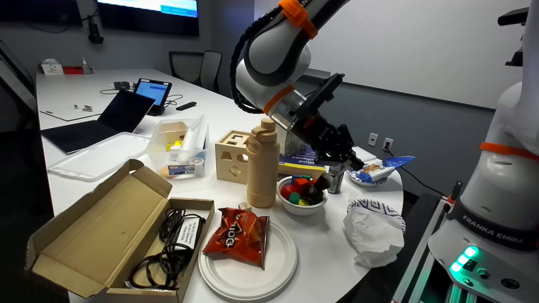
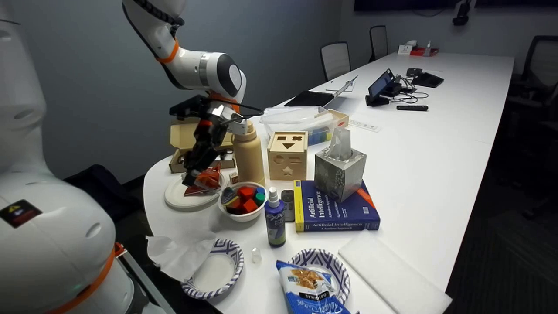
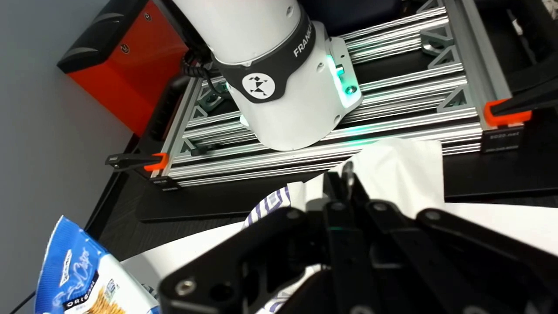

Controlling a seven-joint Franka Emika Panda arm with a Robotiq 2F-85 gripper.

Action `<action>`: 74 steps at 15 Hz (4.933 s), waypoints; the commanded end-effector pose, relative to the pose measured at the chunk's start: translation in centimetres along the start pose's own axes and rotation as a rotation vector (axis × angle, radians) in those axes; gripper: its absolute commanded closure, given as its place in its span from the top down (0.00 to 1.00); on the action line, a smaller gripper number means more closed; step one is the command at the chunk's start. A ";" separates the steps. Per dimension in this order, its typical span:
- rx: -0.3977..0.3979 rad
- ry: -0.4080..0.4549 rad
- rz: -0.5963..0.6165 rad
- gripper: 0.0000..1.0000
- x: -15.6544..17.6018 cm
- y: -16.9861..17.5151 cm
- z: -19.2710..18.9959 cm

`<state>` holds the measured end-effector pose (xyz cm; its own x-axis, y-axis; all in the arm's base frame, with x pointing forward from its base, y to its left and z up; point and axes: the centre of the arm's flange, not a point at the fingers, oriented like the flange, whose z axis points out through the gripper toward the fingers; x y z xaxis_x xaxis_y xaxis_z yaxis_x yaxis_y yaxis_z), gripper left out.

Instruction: Stir the white bowl with the kitchen utensil

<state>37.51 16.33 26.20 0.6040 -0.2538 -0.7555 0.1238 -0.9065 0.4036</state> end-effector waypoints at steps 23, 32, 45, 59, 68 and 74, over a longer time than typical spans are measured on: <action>0.157 0.190 0.020 0.01 -3.0 3.1 -2.2; 0.111 0.129 -0.020 0.01 0.5 0.5 0.4; 0.097 0.173 0.033 0.01 -0.7 1.6 -0.5; 0.037 0.063 -0.162 0.01 1.7 0.6 0.6; -0.100 0.045 0.028 0.01 1.0 1.7 0.6; -0.109 -0.048 -0.095 0.01 1.4 0.7 1.9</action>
<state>36.76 14.17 25.03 0.5931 -0.2357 -0.7698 0.2139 -0.8757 0.4328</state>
